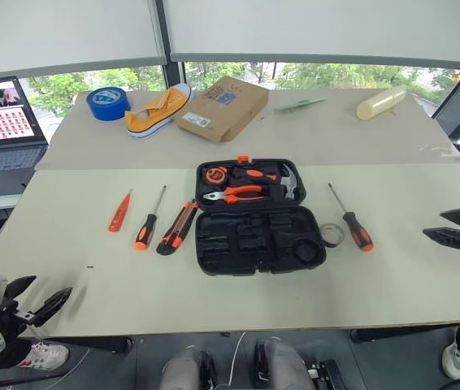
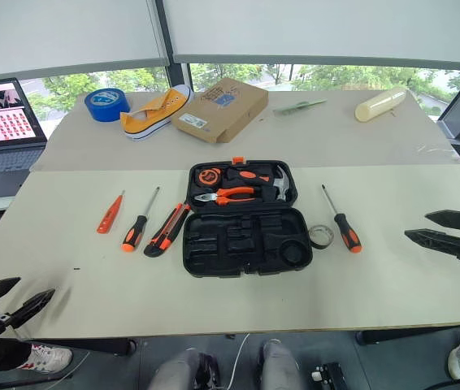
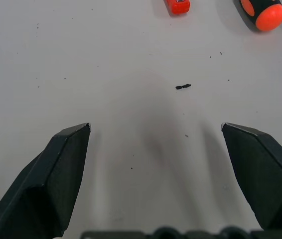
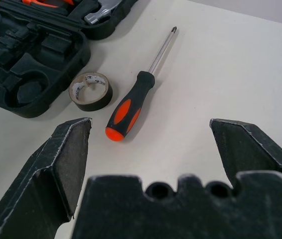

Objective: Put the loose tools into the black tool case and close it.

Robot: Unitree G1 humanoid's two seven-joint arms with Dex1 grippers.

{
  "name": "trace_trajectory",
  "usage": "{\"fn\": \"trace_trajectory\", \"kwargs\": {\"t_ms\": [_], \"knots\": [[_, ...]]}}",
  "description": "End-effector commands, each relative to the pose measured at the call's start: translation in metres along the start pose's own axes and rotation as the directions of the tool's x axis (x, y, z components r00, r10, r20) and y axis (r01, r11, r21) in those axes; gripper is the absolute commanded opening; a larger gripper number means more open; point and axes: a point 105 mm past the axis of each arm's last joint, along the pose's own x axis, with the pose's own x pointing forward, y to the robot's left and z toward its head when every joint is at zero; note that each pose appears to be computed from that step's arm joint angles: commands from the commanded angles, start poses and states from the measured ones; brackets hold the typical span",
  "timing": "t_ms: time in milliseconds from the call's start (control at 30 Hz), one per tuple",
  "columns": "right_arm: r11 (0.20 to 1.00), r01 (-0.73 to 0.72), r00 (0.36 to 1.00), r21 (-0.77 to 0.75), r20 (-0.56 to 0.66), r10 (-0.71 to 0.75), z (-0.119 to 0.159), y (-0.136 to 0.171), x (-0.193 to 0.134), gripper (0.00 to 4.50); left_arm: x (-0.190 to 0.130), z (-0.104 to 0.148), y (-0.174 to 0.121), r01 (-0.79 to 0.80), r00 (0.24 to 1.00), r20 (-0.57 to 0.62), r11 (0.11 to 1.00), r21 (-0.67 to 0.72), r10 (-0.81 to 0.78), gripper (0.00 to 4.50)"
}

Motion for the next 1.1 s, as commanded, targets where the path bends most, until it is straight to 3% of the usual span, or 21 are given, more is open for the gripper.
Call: {"fn": "trace_trajectory", "kwargs": {"t_ms": [33,200,367,467,600,733,800,933,1100], "knots": [[1.0,0.009,1.0,-0.025,0.01,-0.009,0.001,-0.003,-0.006,4.44,-0.002,0.009,0.004,-0.019,1.0,0.02,0.999,0.041,0.018,4.5],[0.998,0.043,0.999,-0.039,0.008,-0.043,-0.006,-0.009,-0.012,4.44,0.007,0.01,0.005,-0.021,1.0,0.011,0.999,0.047,0.02,4.5],[0.996,0.038,0.995,-0.078,0.091,-0.031,0.014,-0.005,-0.007,4.44,0.026,0.049,-0.024,0.07,0.994,0.077,0.996,0.057,-0.074,4.5],[0.991,-0.03,0.99,-0.132,0.13,0.048,0.03,0.018,0.008,4.44,0.046,0.077,-0.042,0.082,0.99,0.113,0.996,0.019,-0.084,4.5],[0.975,-0.111,0.977,-0.194,0.159,0.143,0.046,0.051,0.026,4.44,0.066,0.09,-0.066,0.089,0.994,0.071,0.996,-0.005,-0.088,4.5],[0.924,-0.197,0.944,-0.328,0.19,0.269,0.068,0.103,0.048,4.44,0.09,0.09,-0.073,0.003,0.999,-0.045,0.996,-0.093,-0.008,4.5],[0.9,-0.232,0.921,-0.369,0.215,0.325,0.079,0.124,0.054,4.44,0.102,0.099,-0.084,0.042,0.997,-0.055,0.994,-0.099,-0.048,4.5],[0.871,-0.287,0.892,-0.4,0.22,0.395,0.086,0.148,0.062,4.44,0.116,0.107,-0.096,0.067,0.995,-0.075,0.997,-0.041,-0.07,4.5],[0.841,-0.331,0.867,-0.428,0.214,0.45,0.09,0.167,0.071,4.44,0.131,0.1,-0.091,0.005,0.992,-0.125,1.0,-0.027,-0.009,4.5]]}}
